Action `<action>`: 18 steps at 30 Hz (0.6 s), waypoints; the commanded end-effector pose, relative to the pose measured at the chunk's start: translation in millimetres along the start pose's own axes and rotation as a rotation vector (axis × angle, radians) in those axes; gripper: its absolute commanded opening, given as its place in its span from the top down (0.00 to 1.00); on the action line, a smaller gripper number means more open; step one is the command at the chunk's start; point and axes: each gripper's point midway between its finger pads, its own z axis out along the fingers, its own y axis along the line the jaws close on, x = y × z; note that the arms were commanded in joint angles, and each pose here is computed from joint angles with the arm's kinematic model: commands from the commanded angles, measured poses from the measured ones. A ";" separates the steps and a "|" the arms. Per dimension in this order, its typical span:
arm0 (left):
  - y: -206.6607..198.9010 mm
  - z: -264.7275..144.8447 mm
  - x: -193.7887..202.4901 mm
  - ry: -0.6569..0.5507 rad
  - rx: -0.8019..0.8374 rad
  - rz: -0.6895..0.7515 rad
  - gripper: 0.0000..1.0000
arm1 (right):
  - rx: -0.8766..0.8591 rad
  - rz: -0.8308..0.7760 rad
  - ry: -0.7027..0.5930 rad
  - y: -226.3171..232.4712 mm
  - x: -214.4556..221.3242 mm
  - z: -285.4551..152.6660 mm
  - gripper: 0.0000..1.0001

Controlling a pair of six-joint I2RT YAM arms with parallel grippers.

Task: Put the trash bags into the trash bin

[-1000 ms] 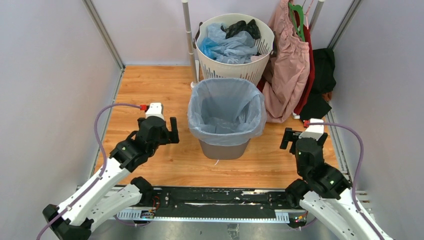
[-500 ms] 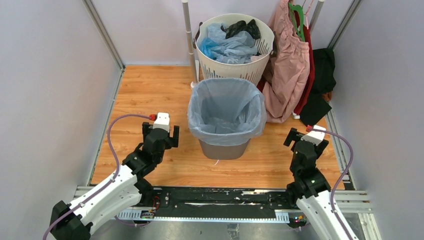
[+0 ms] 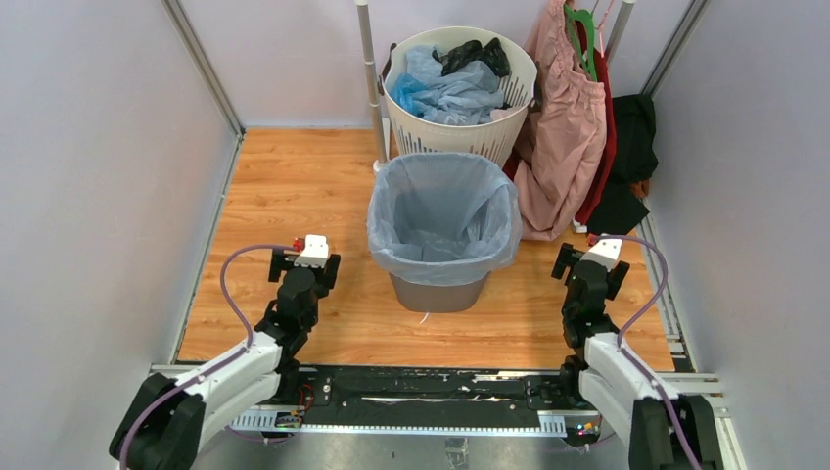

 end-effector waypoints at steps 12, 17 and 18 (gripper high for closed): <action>2.4 64.7 -39.7 -0.036 0.012 -0.066 0.00 | -0.047 0.045 -0.097 16.0 -18.5 39.5 0.05; -2.9 68.3 -47.9 -0.098 0.056 -0.058 0.00 | -0.078 0.039 -0.108 20.9 -17.6 41.3 0.05; -4.1 67.3 -47.1 -0.120 0.066 -0.069 0.00 | -0.096 0.030 -0.120 23.0 -17.0 39.6 0.04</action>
